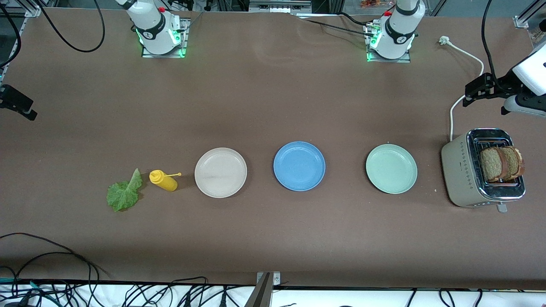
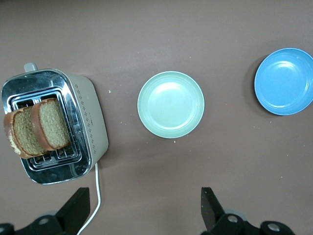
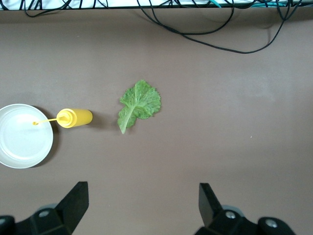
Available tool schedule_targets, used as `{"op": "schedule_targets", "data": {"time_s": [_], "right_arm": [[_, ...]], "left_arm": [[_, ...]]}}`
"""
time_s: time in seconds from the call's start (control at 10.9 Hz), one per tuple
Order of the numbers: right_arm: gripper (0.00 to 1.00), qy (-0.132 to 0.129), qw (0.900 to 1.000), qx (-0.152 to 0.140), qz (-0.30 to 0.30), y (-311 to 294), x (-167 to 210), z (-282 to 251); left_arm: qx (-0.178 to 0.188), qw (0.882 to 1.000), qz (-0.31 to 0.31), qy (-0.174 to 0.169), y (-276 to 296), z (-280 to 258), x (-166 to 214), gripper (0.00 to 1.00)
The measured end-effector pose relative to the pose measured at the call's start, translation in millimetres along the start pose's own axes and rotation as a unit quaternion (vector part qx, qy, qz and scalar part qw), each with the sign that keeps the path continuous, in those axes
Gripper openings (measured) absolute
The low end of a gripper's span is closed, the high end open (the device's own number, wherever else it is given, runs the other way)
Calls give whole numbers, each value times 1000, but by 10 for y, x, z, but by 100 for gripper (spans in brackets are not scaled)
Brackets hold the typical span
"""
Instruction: Make sandwich in blue plate with both arms
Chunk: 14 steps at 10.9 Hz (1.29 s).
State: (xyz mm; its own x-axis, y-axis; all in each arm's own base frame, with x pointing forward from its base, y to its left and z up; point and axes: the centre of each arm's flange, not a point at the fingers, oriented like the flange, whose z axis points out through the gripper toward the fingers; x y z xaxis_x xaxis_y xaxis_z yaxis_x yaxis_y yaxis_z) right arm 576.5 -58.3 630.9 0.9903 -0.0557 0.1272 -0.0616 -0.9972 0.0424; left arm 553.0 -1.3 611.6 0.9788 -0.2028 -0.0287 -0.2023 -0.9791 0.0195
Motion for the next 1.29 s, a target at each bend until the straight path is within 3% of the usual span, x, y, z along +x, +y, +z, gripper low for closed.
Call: {"op": "schedule_targets", "data": {"time_s": [1.29], "right_arm": [[100,0,1000,0,0,0,1,-1]], "left_arm": [[0,1000,3,0,36,1,7,100]]}}
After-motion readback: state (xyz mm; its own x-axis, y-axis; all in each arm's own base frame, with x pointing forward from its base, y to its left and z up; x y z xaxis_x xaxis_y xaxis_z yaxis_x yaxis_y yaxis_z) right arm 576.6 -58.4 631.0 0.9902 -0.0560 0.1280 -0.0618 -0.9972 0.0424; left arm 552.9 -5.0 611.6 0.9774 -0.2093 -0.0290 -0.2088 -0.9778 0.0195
